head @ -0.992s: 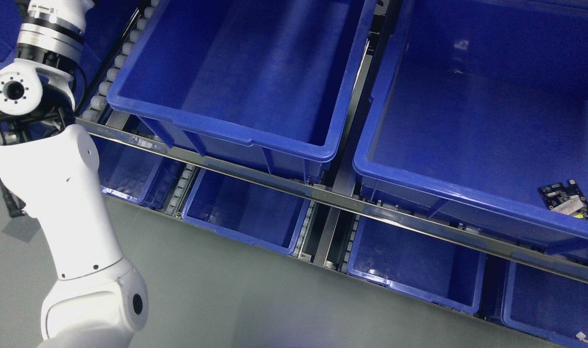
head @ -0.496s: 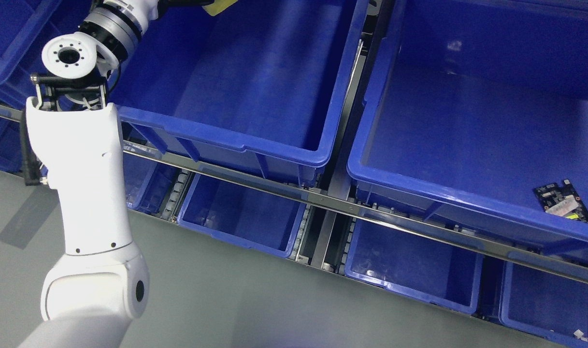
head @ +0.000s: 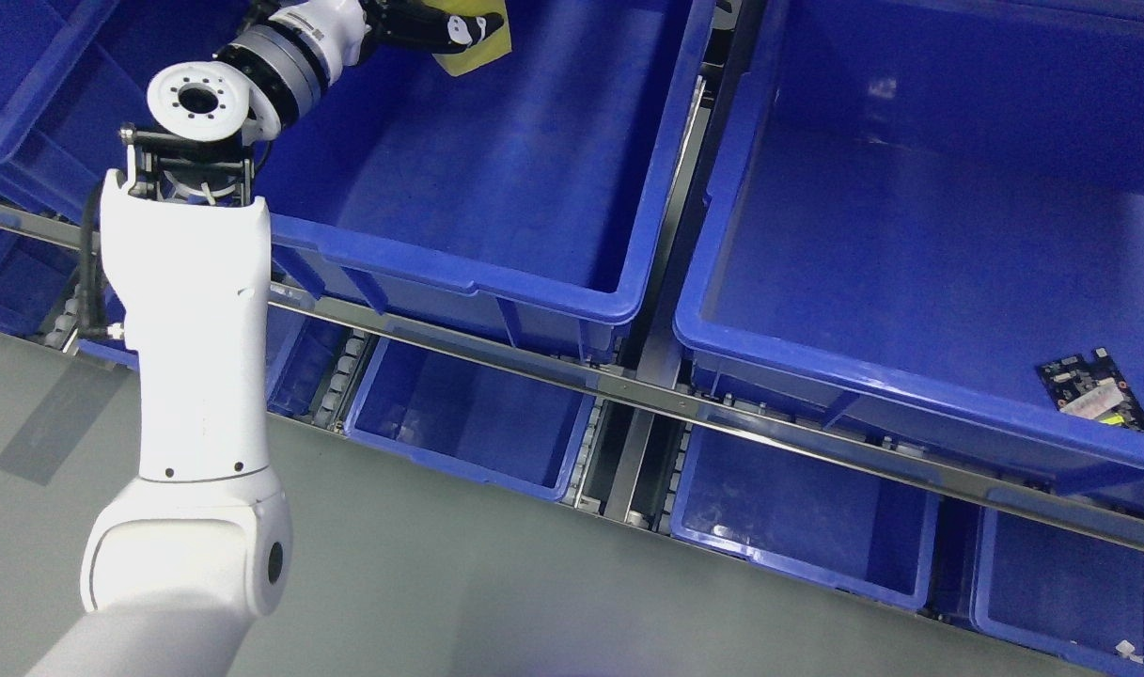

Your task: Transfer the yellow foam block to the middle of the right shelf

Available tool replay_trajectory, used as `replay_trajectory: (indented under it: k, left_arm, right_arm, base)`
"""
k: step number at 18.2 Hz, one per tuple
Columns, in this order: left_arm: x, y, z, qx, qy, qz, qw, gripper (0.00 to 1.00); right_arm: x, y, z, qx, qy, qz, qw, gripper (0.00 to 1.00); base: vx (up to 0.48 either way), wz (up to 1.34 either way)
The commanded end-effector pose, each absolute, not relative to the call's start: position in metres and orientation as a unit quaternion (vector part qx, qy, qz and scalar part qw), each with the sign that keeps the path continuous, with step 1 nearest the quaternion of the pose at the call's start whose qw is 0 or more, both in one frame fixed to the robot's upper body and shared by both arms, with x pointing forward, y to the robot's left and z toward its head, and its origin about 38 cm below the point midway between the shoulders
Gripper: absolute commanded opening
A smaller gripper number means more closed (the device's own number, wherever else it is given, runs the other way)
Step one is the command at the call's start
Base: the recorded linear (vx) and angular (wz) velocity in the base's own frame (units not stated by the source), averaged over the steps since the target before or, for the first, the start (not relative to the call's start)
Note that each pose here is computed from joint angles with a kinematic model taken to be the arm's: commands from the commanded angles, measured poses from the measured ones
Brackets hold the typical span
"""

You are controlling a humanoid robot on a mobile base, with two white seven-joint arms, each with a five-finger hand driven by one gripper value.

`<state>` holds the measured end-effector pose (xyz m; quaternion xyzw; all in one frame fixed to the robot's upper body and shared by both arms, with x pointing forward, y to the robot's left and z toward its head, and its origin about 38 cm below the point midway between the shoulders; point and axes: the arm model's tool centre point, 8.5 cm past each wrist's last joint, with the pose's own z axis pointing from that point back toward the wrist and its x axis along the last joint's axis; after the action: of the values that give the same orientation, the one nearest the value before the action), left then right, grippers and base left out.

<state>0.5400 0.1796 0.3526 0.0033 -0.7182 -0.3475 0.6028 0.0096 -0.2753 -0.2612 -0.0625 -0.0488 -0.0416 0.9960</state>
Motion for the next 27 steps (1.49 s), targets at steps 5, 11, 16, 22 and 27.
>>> replay_trajectory:
  k: [5, 11, 16, 22, 27]
  left_arm:
    - [0.543, 0.177, 0.330, 0.008, -0.694, -0.363, 0.621, 0.95]
    - [0.527, 0.211, 0.358, 0.025, -0.756, -0.291, 0.586, 0.99]
    - [0.505, 0.258, 0.376, -0.027, -0.844, -0.174, 0.506, 0.99]
    - [0.493, 0.293, 0.377, -0.002, -0.894, -0.068, 0.442, 0.99]
    - [0.493, 0.307, 0.372, 0.022, -0.894, -0.019, 0.447, 1.00]
  right_arm:
    - [0.015, -0.287, -0.260, -0.071, -0.057, -0.039, 0.995, 1.00]
    - [0.015, -0.287, -0.260, -0.071, -0.057, -0.039, 0.995, 1.00]
    - [0.015, -0.287, -0.260, -0.071, -0.057, -0.039, 0.995, 1.00]
    - [0.015, -0.287, -0.260, -0.071, -0.057, -0.039, 0.995, 1.00]
    - [0.015, -0.287, -0.260, -0.071, -0.057, -0.039, 0.995, 1.00]
  base:
    - [0.000, 0.00]
    - [0.000, 0.00]
    - [0.000, 0.00]
    - [0.000, 0.00]
    - [0.000, 0.00]
